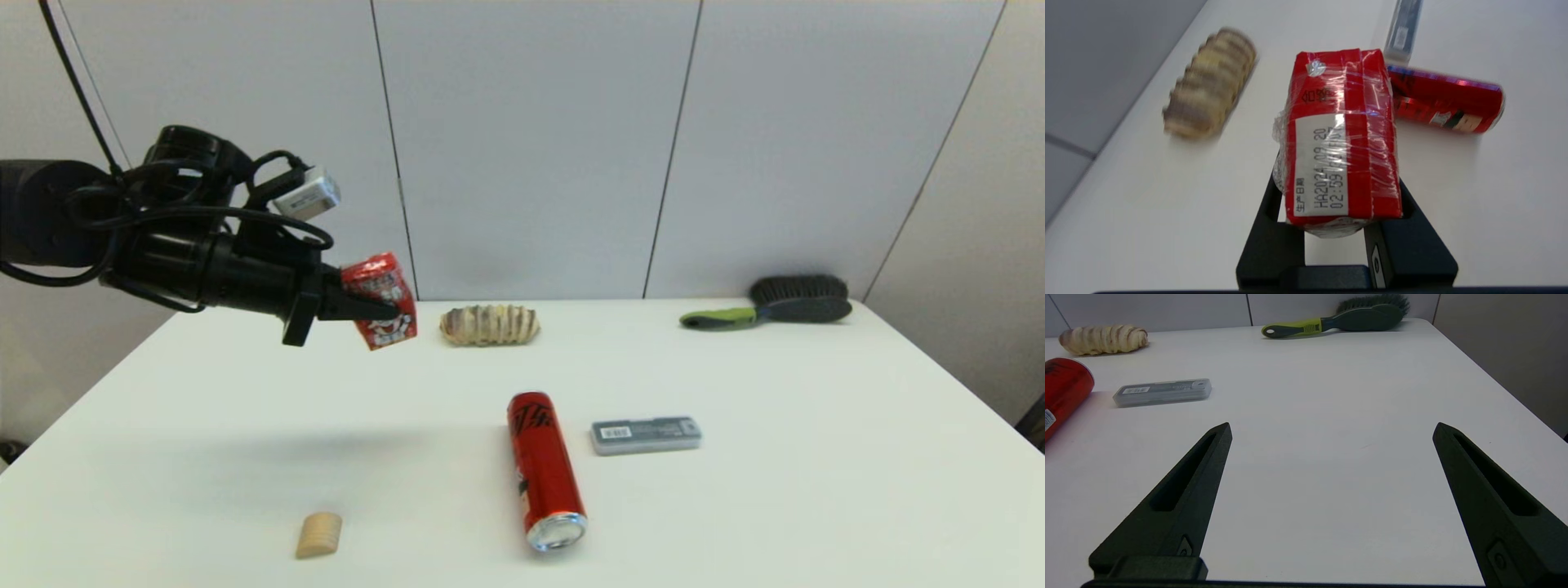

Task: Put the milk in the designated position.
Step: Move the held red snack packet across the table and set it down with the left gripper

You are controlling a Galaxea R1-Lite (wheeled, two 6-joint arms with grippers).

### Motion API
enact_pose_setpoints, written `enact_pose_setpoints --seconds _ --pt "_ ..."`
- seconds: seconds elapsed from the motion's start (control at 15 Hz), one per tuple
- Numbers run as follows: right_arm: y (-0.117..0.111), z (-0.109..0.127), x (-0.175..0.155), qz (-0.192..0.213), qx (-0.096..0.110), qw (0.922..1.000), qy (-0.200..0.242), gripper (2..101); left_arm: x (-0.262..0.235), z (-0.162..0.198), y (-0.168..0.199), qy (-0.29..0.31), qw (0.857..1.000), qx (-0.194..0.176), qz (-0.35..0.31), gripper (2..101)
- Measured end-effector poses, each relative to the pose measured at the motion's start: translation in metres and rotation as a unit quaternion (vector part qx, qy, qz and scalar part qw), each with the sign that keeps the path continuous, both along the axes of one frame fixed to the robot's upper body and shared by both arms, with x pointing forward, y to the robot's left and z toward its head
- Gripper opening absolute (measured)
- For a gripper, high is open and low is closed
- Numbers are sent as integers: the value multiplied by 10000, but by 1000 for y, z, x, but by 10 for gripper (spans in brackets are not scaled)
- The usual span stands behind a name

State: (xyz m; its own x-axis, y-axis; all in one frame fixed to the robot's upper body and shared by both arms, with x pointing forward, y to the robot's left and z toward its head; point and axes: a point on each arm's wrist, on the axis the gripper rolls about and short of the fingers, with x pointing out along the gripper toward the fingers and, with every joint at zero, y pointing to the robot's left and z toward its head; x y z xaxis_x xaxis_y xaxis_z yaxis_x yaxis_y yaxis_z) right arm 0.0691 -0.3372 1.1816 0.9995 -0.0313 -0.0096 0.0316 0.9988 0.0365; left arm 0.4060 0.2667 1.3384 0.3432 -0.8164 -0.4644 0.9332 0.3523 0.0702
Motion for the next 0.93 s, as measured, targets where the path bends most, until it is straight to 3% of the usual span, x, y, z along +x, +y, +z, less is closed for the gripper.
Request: enact_pose_setpoints --seconds 0.33,0.93 --pt "0 0 0 2 0 10000 2 974 14 29 -79 -666 9966 -6 -483 237" --pt "0 0 0 4 0 10000 -1 974 43 -10 -209 -908 9917 -239 -874 237"
